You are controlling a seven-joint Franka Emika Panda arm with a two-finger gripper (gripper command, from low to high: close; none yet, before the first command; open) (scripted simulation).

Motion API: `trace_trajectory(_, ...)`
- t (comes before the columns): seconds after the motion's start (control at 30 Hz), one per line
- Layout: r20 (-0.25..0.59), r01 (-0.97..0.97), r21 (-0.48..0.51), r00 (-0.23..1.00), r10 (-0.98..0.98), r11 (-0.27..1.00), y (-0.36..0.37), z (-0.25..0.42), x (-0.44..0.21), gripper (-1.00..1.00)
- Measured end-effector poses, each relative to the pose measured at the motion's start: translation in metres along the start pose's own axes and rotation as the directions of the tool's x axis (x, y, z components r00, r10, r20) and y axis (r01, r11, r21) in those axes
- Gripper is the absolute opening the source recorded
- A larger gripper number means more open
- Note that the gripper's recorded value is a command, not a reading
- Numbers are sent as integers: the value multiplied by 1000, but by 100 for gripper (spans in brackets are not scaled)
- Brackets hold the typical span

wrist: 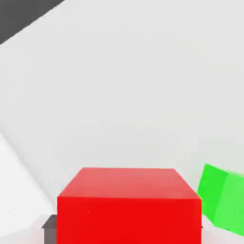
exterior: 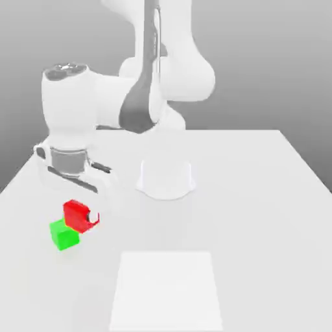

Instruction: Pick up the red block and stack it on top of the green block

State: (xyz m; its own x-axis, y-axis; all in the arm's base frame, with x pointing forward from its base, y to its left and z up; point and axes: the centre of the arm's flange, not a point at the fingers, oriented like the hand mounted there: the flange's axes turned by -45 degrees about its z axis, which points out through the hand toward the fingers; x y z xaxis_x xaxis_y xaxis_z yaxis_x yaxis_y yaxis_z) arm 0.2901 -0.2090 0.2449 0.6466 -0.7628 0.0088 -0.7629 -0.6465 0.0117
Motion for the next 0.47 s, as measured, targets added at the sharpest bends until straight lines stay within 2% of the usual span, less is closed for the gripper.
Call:
trace_trajectory(0.1, 9, -212, 9, 977, 211, 977, 44, 2, 0, -100)
trace_trajectory(0.33, 12, -252, 15, 968, 252, 968, 51, 53, 1, -100)
trace_trajectory(0.37, 12, -253, 12, 967, 253, 967, 51, 61, 0, 100)
trace_trajectory(0.47, 12, -253, 12, 967, 253, 967, 51, 61, 0, 100)
